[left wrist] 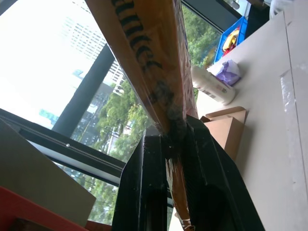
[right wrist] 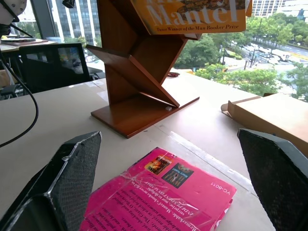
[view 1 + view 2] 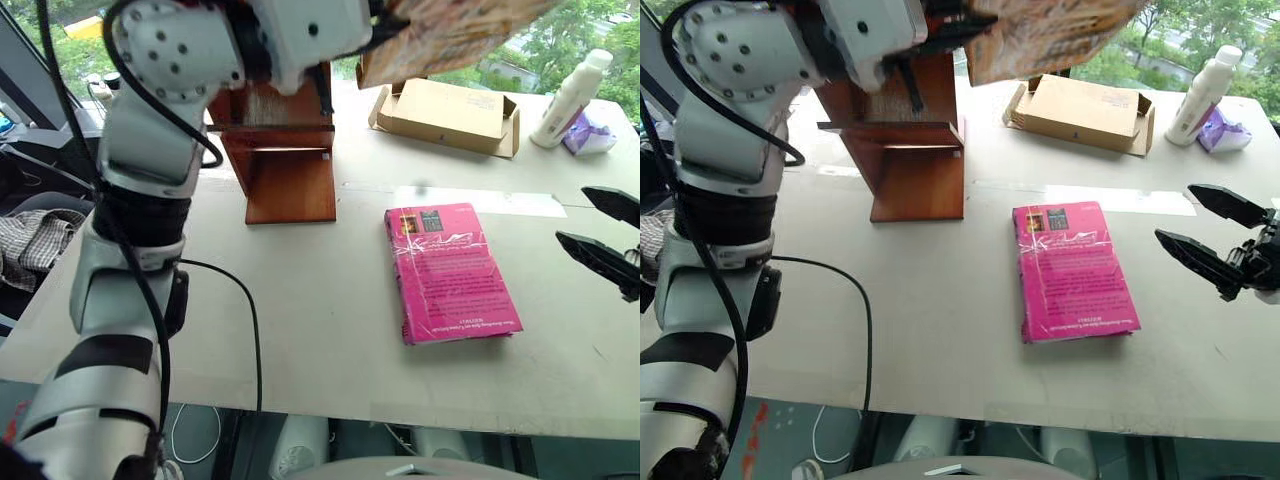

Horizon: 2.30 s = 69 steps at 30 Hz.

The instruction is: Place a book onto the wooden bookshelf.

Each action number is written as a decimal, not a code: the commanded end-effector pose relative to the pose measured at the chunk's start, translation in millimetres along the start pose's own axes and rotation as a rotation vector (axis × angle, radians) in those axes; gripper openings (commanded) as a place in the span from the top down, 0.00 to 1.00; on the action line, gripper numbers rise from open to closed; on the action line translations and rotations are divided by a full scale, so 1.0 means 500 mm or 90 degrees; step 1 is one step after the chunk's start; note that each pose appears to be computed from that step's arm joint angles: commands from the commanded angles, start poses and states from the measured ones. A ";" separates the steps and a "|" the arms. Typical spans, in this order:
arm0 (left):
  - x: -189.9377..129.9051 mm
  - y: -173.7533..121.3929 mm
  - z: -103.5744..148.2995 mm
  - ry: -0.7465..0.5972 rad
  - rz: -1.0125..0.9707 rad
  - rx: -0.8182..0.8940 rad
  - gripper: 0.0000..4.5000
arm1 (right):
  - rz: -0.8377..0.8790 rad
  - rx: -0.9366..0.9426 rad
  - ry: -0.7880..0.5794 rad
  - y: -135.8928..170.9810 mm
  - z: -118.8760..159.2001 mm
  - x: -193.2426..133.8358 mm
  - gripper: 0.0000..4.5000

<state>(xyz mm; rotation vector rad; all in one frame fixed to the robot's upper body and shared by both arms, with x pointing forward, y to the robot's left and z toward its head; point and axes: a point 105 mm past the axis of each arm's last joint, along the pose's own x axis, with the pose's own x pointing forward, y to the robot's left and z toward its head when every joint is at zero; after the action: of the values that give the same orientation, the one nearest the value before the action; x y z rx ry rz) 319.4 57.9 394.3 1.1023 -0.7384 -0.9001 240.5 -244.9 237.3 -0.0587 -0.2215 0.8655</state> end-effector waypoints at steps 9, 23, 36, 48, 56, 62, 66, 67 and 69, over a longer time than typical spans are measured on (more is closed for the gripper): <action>-0.106 0.034 -0.048 0.284 -0.127 0.015 1.00 | 0.040 -0.054 -0.041 -0.019 0.012 0.057 0.00; -0.180 0.042 -0.084 0.572 -0.236 0.138 1.00 | 0.073 -0.089 -0.063 -0.047 0.012 0.096 0.00; -0.164 -0.023 -0.171 0.690 -0.273 0.083 1.00 | 0.085 -0.091 -0.074 -0.037 0.028 0.075 0.00; -0.126 -0.062 -0.227 0.720 -0.258 0.034 1.00 | 0.069 -0.074 -0.101 -0.045 0.052 0.055 0.00; -0.122 -0.029 -0.182 0.667 -0.195 -0.030 0.43 | 0.088 -0.068 -0.108 -0.039 0.062 0.060 0.00; -0.163 -0.001 -0.089 0.529 -0.157 -0.168 0.21 | 0.093 -0.064 -0.104 -0.042 0.065 0.056 0.00; -0.181 0.026 -0.004 0.373 -0.092 -0.242 0.21 | 0.091 -0.056 -0.098 -0.045 0.068 0.047 0.00; -0.189 0.029 0.010 0.347 -0.078 -0.266 0.21 | 0.091 -0.055 -0.098 -0.044 0.071 0.046 0.00; -0.204 0.022 0.041 0.281 -0.070 -0.334 0.21 | 0.093 -0.053 -0.099 -0.043 0.076 0.044 0.00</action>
<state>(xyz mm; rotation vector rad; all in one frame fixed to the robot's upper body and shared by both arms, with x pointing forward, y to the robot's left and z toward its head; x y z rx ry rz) 278.8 141.0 391.9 0.9058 0.0128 -0.8050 271.0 -239.6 264.6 -0.0530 -0.3498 1.0060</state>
